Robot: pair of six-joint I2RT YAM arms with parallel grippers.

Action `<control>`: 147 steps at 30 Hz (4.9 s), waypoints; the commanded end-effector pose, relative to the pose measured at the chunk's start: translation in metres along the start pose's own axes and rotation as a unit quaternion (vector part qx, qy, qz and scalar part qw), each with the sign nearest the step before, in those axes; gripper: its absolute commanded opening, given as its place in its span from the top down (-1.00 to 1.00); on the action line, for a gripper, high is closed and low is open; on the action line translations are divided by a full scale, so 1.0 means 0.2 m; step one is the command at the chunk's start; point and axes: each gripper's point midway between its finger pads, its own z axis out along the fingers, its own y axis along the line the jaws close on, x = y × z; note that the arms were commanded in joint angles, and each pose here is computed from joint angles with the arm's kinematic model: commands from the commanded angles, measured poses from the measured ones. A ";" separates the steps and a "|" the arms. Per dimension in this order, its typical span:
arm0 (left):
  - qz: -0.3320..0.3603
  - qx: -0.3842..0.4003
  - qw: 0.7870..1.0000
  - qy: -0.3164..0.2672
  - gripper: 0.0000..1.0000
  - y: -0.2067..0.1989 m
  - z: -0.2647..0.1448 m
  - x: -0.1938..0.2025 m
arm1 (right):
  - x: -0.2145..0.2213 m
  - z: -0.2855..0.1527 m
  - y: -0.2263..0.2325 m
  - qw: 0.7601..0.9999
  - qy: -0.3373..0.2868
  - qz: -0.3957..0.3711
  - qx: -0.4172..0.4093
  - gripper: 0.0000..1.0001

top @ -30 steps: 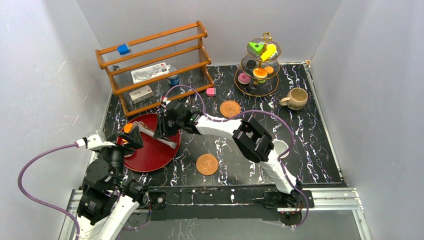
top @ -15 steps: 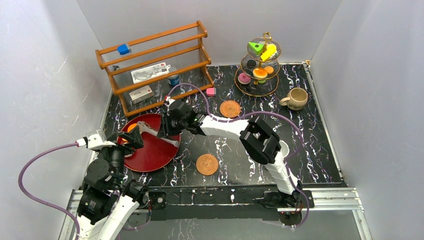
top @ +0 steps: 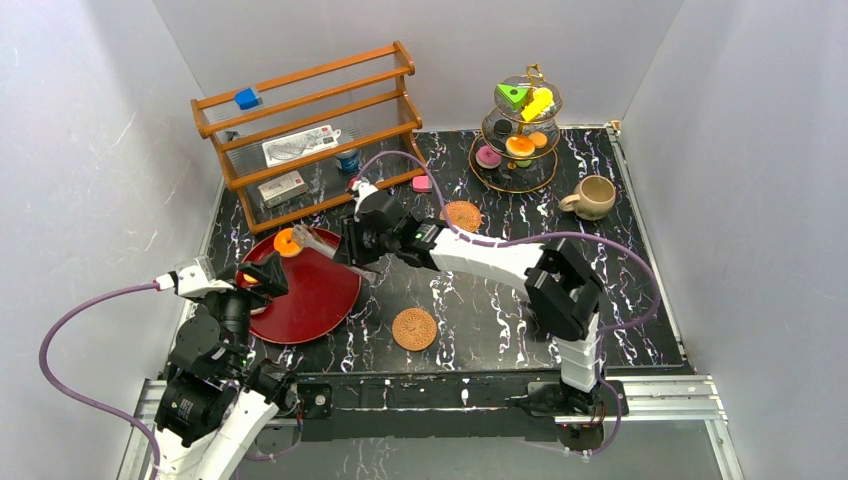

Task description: Serve the afternoon tea

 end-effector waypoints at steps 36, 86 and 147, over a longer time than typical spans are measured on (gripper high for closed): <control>-0.005 0.002 1.000 -0.002 -0.90 -0.01 0.01 -0.02 | -0.32 -1.25 -1.12 0.937 -0.205 0.114 0.258 0.28; -0.010 -0.005 1.000 -0.015 -0.90 0.01 -0.01 -0.04 | -0.61 -1.64 -1.97 0.857 -0.281 0.247 0.355 0.29; -0.001 0.003 1.000 -0.003 -0.91 -0.01 0.01 -0.01 | -0.42 -1.74 -1.69 0.879 -0.257 0.212 0.340 0.14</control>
